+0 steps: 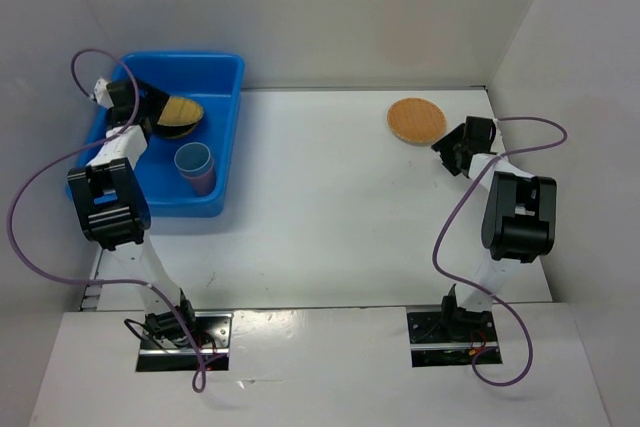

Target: Place the mixed dishes into the plastic bin

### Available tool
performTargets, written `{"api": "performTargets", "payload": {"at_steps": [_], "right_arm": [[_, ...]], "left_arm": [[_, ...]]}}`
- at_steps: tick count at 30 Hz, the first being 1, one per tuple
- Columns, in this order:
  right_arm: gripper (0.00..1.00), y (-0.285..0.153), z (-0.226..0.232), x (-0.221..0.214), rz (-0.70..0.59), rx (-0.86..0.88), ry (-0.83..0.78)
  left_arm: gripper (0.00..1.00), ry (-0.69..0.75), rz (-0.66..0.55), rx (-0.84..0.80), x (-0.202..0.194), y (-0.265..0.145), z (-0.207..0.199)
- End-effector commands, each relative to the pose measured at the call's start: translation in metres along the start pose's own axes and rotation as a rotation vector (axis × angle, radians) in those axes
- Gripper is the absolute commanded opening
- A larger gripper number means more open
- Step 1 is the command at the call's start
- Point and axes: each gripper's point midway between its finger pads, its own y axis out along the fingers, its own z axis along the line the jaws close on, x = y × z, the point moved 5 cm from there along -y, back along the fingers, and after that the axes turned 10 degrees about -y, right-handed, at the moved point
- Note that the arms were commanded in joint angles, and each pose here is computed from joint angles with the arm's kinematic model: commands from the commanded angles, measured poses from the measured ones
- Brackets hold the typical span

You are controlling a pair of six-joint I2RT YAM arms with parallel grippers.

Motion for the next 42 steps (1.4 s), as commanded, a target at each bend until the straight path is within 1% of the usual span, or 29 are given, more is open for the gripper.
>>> {"api": "performTargets", "payload": {"at_steps": [1, 4, 6, 7, 8, 9, 11, 12, 14, 17, 18, 19, 20, 21, 22, 24, 25, 28, 32, 34, 35, 37, 39, 42], "right_arm": [[0.63, 0.001, -0.001, 0.015, -0.038, -0.017, -0.007], [0.63, 0.003, 0.001, 0.012, -0.021, 0.010, -0.008], [0.63, 0.006, 0.000, 0.009, -0.008, 0.013, -0.008], [0.63, 0.006, 0.000, 0.009, -0.008, 0.013, -0.008], [0.63, 0.006, 0.000, 0.009, -0.008, 0.013, -0.008], [0.63, 0.006, 0.000, 0.009, -0.008, 0.013, -0.008], [0.63, 0.006, 0.000, 0.009, -0.008, 0.013, -0.008], [0.63, 0.006, 0.000, 0.009, -0.008, 0.013, -0.008], [0.63, 0.009, -0.002, 0.006, 0.002, 0.006, -0.007], [0.63, 0.014, -0.002, 0.002, 0.026, 0.013, -0.006], [0.63, 0.014, -0.002, 0.002, 0.026, 0.013, -0.006], [0.63, 0.014, -0.002, 0.002, 0.026, 0.013, -0.006], [0.63, 0.017, -0.008, 0.002, 0.029, 0.002, 0.002], [0.63, 0.017, -0.008, 0.000, 0.033, 0.010, 0.002], [0.63, 0.018, -0.010, 0.002, 0.018, 0.025, 0.007], [0.63, 0.021, -0.014, 0.000, 0.016, 0.058, 0.014], [0.63, 0.021, -0.009, 0.008, -0.010, 0.101, 0.025], [0.63, 0.029, -0.005, 0.006, -0.003, 0.143, 0.032], [0.63, 0.038, 0.010, 0.018, -0.025, 0.234, 0.043], [0.63, 0.047, 0.011, 0.014, -0.006, 0.248, 0.052], [0.63, 0.050, 0.014, 0.020, -0.021, 0.259, 0.060], [0.63, 0.059, 0.016, 0.017, -0.001, 0.286, 0.068], [0.63, 0.063, 0.018, 0.020, -0.016, 0.298, 0.076], [0.63, 0.073, 0.017, 0.022, -0.017, 0.282, 0.124]], "left_arm": [[1.00, 0.188, -0.115, -0.034, 0.032, -0.029, -0.042], [1.00, 0.223, -0.099, 0.046, 0.037, -0.027, -0.040], [1.00, 0.223, -0.119, 0.070, 0.038, -0.029, -0.033], [1.00, 0.202, -0.139, 0.060, 0.037, -0.036, -0.029], [1.00, 0.187, -0.183, 0.082, 0.041, -0.040, -0.024], [1.00, 0.165, -0.230, 0.050, 0.050, -0.053, -0.033], [1.00, 0.151, -0.247, 0.044, 0.049, -0.061, -0.028], [1.00, 0.154, -0.267, 0.015, 0.055, -0.070, -0.038], [1.00, 0.163, -0.244, -0.026, 0.054, -0.078, -0.047], [1.00, 0.195, -0.242, -0.140, 0.063, -0.104, -0.075], [1.00, 0.214, -0.223, -0.191, 0.062, -0.112, -0.084], [1.00, 0.221, -0.240, -0.262, 0.068, -0.129, -0.101], [1.00, 0.225, -0.228, -0.306, 0.067, -0.137, -0.107], [1.00, 0.236, -0.194, -0.366, 0.063, -0.146, -0.114], [1.00, 0.239, -0.210, -0.430, 0.067, -0.164, -0.127], [1.00, 0.263, -0.187, -0.506, 0.064, -0.181, -0.136], [1.00, 0.268, -0.193, -0.543, 0.066, -0.195, -0.142], [1.00, 0.293, -0.177, -0.607, 0.065, -0.215, -0.151], [1.00, 0.302, -0.162, -0.643, 0.060, -0.228, -0.155], [1.00, 0.301, -0.160, -0.675, 0.060, -0.238, -0.159], [1.00, 0.301, -0.166, -0.684, 0.061, -0.239, -0.160], [1.00, 0.309, -0.139, -0.692, 0.056, -0.238, -0.158], [1.00, 0.313, -0.124, -0.703, 0.052, -0.239, -0.160], [1.00, 0.314, -0.107, -0.736, 0.047, -0.246, -0.165]]}}
